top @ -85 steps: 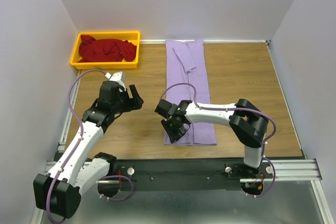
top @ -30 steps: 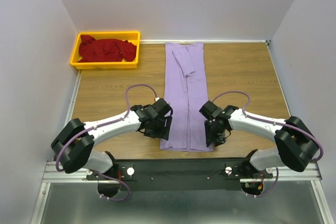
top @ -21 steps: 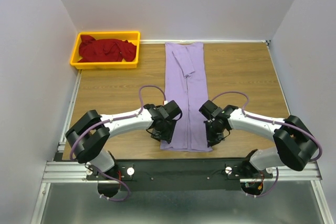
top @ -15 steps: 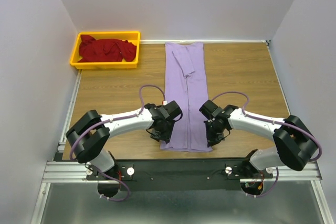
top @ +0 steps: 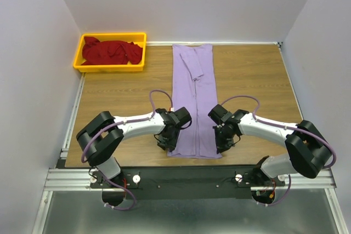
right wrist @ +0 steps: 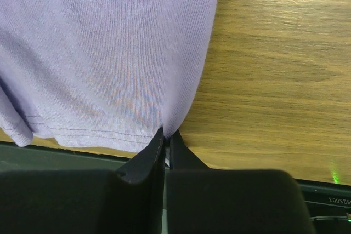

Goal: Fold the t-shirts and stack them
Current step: Fold the tshirt

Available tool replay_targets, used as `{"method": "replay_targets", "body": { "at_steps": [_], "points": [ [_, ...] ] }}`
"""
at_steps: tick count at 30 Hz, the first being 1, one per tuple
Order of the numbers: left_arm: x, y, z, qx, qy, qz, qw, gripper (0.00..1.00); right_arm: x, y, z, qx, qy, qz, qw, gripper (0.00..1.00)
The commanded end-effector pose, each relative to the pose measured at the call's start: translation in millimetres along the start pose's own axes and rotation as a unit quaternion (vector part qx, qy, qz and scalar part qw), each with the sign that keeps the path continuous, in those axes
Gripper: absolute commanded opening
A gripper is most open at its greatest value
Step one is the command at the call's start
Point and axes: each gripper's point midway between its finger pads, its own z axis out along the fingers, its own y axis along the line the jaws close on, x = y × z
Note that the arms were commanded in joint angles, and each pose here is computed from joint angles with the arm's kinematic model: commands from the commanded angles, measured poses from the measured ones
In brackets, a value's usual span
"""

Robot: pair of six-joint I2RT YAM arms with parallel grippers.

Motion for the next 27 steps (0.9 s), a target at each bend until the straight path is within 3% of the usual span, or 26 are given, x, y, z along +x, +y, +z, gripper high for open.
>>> {"method": "replay_targets", "body": {
  "at_steps": [1,6,8,10,14,17,19,23,27],
  "points": [
    [5,4,11,-0.016,0.019,0.010,1.000,0.42,-3,-5,7,0.010,-0.007,-0.006,1.000,0.09],
    [5,3,12,-0.017,0.023,0.012,1.000,0.42,-3,-5,7,0.010,-0.007,-0.006,1.000,0.09],
    [6,3,14,-0.016,0.025,0.014,0.999,0.37,-3,-6,7,0.011,-0.007,-0.007,1.000,0.09],
    [6,3,16,-0.018,0.028,0.015,0.999,0.19,-3,-5,7,0.010,-0.006,-0.008,1.000,0.09],
    [7,3,17,-0.022,0.033,0.016,0.999,0.00,-3,-5,7,0.010,-0.008,-0.009,1.000,0.09],
    [6,3,15,-0.022,0.030,0.017,0.999,0.00,-4,-4,6,0.007,-0.008,-0.010,1.000,0.08],
    [6,3,12,-0.022,0.028,0.015,0.999,0.00,-5,-1,3,0.000,-0.010,-0.014,1.000,0.01],
    [13,-4,-6,0.007,0.025,0.010,1.000,0.00,7,29,-15,-0.087,0.020,-0.028,0.996,0.01],
    [27,-12,-21,0.043,0.022,0.012,0.999,0.00,16,29,-28,-0.102,0.025,-0.026,0.994,0.01]
  ]
}}
